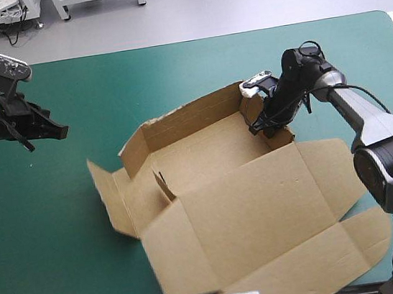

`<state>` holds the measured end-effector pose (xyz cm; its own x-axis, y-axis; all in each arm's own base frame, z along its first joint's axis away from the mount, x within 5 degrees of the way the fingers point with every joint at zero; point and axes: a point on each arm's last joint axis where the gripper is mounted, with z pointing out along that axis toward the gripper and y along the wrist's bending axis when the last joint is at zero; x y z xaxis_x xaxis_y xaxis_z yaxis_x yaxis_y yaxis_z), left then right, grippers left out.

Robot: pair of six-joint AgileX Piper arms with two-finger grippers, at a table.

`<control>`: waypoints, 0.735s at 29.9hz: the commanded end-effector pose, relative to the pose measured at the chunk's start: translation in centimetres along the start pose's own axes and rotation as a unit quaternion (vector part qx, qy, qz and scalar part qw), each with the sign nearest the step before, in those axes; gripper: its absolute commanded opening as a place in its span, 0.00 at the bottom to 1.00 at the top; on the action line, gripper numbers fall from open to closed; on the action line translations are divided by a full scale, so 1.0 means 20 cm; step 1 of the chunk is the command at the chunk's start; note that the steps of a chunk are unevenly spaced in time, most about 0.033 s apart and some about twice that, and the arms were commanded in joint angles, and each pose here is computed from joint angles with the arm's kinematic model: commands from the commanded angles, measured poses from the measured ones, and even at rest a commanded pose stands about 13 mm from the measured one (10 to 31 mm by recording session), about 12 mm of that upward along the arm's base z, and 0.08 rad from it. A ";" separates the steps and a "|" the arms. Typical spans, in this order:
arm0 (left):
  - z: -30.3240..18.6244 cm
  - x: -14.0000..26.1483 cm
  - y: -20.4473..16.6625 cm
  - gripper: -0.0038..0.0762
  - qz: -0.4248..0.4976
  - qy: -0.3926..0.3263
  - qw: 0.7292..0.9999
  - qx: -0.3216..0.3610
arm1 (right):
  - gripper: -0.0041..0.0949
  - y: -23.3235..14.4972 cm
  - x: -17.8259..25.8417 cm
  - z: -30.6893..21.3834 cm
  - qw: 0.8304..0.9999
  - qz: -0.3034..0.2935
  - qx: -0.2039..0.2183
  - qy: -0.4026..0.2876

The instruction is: Fold the box

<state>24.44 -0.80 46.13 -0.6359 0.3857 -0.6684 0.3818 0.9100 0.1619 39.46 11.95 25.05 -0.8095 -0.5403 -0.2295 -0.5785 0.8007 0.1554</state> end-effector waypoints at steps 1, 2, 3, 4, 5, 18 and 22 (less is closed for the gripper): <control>-0.08 -0.01 -0.03 0.06 -0.001 -0.021 1.000 0.009 | 0.02 0.07 -0.04 -0.26 0.998 -0.028 -0.001 -0.063; -0.08 -0.01 -0.02 0.06 -0.001 -0.022 1.000 0.008 | 0.02 0.08 -0.06 -0.32 0.996 -0.033 0.005 -0.082; -0.07 -0.01 -0.02 0.06 -0.001 -0.023 1.000 0.004 | 0.02 0.10 -0.07 -0.39 0.994 -0.039 0.013 -0.104; -0.07 0.00 -0.01 0.06 -0.004 -0.022 1.000 0.001 | 0.02 0.12 -0.08 -0.47 0.991 -0.045 0.022 -0.127; -0.06 0.00 -0.01 0.06 -0.008 -0.020 1.000 0.001 | 0.02 0.13 -0.08 -0.55 0.987 -0.051 0.030 -0.149; -0.02 0.04 0.23 0.07 -0.098 -0.034 0.992 -0.074 | 0.02 0.28 0.29 -1.41 0.924 -0.057 0.155 -0.345; 0.02 0.06 0.31 0.07 -0.136 -0.037 0.986 -0.087 | 0.02 0.27 0.46 -1.57 0.904 -0.038 0.183 -0.384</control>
<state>26.30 4.86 44.68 -0.7179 0.1734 -0.6742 0.1384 0.9847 0.1058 29.51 4.63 50.77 -0.4629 -0.4134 -0.7841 -0.4759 0.8622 -0.1736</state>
